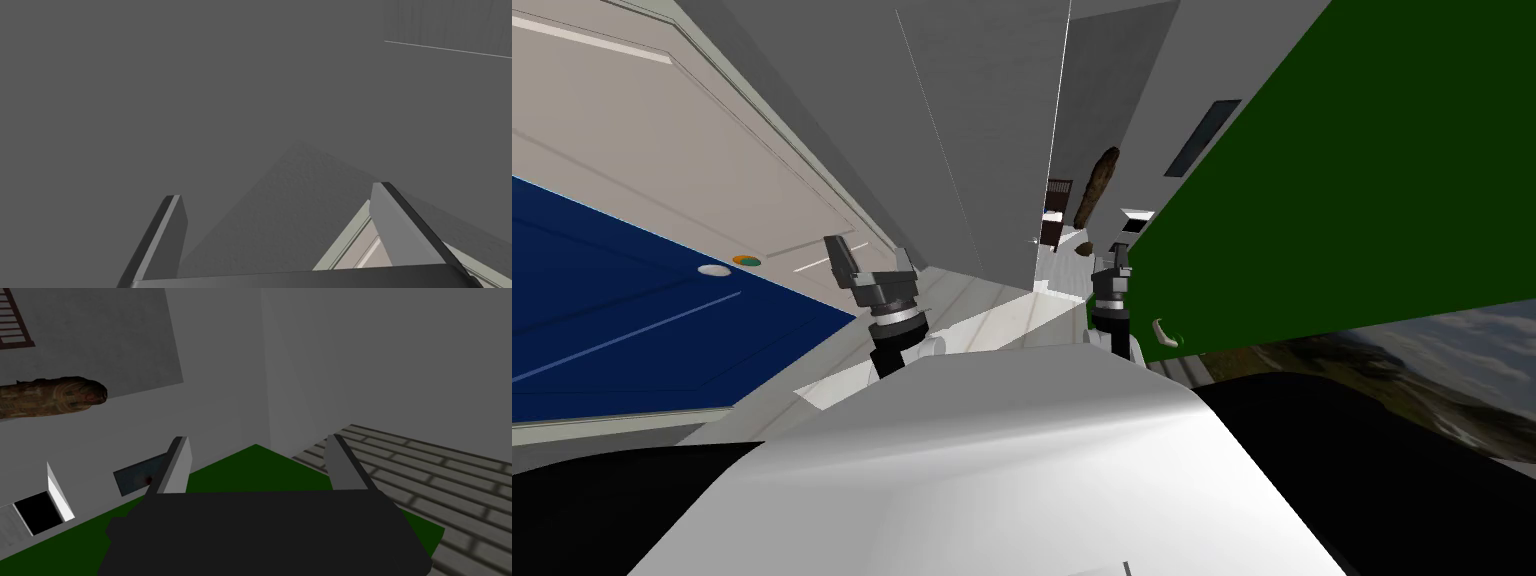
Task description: Pull the door open
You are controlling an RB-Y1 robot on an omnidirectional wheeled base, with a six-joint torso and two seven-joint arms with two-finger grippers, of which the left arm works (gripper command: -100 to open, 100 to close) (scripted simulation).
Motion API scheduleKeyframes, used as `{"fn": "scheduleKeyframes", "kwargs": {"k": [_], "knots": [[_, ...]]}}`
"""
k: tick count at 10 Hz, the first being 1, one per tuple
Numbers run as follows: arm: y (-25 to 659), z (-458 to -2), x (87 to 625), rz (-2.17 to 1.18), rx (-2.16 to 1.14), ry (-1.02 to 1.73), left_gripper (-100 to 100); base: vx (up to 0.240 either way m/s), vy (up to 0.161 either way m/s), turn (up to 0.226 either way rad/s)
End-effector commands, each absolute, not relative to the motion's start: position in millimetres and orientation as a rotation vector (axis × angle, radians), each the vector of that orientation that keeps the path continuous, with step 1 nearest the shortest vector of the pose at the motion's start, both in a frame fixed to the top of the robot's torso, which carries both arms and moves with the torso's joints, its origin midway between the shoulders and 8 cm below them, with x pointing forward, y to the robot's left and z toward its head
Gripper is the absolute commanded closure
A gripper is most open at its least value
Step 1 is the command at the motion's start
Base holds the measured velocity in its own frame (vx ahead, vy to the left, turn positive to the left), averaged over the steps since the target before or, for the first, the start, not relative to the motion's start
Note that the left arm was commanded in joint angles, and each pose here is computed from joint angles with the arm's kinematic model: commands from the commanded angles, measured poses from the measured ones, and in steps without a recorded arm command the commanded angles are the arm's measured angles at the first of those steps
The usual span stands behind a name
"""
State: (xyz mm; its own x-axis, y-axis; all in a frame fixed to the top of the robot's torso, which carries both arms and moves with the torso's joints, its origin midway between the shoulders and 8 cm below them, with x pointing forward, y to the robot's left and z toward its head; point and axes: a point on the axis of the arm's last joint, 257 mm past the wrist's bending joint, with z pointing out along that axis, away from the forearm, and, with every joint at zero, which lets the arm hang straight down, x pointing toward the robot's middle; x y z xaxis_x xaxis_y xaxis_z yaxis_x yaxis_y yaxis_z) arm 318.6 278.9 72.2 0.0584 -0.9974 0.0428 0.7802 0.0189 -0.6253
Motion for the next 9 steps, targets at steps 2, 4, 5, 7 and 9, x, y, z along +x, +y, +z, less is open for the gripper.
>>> {"fn": "scheduleKeyframes", "kwargs": {"k": [2, 4, 5, 7, 9], "knots": [[278, 60, 329, -1.470, -0.588, 0.500, -100, 0.054, -0.031, -0.046], [278, 48, 338, -1.475, -0.603, 0.520, -100, 0.095, -0.027, -0.044], [277, 43, 341, -1.476, -0.609, 0.528, -100, 0.083, -0.030, -0.028], [277, 31, 349, -1.480, -0.624, 0.546, -100, 0.070, -0.035, -0.037], [276, 20, 357, -1.484, -0.638, 0.565, -100, 0.067, -0.030, -0.045]]}}
